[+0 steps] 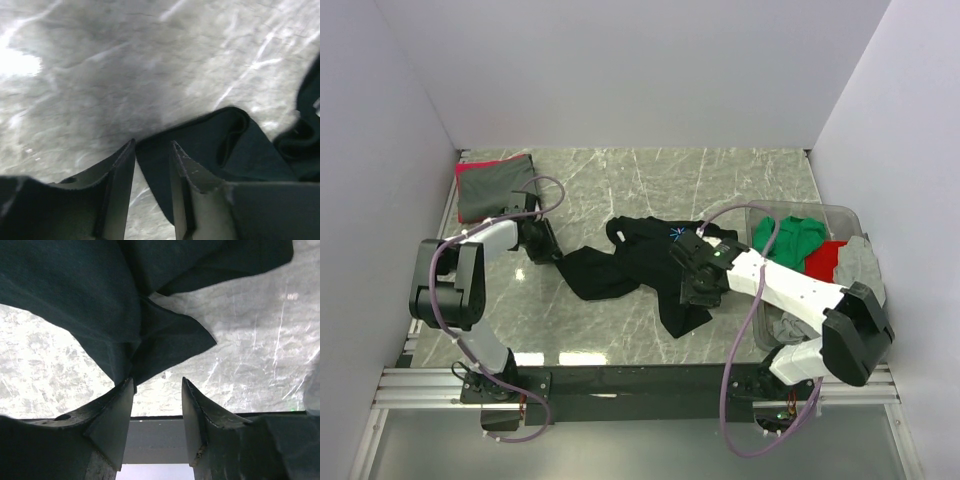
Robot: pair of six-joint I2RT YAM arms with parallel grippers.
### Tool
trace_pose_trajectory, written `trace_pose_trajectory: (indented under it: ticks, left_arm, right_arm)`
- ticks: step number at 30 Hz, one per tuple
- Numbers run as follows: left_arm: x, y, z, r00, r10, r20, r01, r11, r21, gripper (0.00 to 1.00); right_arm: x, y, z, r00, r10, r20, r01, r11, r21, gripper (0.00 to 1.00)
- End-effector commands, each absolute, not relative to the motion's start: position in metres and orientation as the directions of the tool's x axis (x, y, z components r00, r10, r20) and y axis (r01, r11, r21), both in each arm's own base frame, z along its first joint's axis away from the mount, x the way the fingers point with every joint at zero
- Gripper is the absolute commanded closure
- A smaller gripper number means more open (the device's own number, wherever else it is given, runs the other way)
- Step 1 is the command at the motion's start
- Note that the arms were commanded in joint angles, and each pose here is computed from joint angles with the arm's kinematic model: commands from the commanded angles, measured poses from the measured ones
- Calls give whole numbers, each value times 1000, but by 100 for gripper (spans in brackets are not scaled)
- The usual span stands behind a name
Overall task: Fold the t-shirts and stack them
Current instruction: Flatten the tshirt out
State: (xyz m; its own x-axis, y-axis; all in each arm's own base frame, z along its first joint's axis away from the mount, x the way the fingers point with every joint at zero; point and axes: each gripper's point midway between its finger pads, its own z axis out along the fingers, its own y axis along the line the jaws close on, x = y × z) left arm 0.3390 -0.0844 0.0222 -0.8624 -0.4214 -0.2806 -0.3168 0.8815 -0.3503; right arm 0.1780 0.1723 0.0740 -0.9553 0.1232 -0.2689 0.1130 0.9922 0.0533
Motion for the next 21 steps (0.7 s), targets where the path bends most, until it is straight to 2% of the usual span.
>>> trace_pose_trajectory:
  ticks: [1,6,9,10,14,21]
  left_arm:
    - [327,-101,7,-900,-378,-219,-272,878,-394,64]
    - [318,-101,-3,-915,-358,-188,-270,887,-373,75]
    - [314,-98,-7,-919,-352,-176,-273,893,-357,89]
    - [313,-98,-7,-920,-350,-174,-273,894,-355,98]
    - [317,-95,4,-911,-359,-204,-275,896,-348,100]
    - [341,-76,47,-845,-410,-344,-301,896,-326,100]
  right_arm:
    - [177,163,80,-935,180,-304,167,984,68,49]
    - [171,156,75,-931,219,-294,200,975,91,48]
    - [168,153,72,-929,228,-291,208,973,97,48]
    - [167,154,71,-931,229,-286,208,973,100,48]
    - [163,154,67,-936,218,-277,196,975,107,48]
    - [170,161,81,-921,216,-325,163,970,182,48]
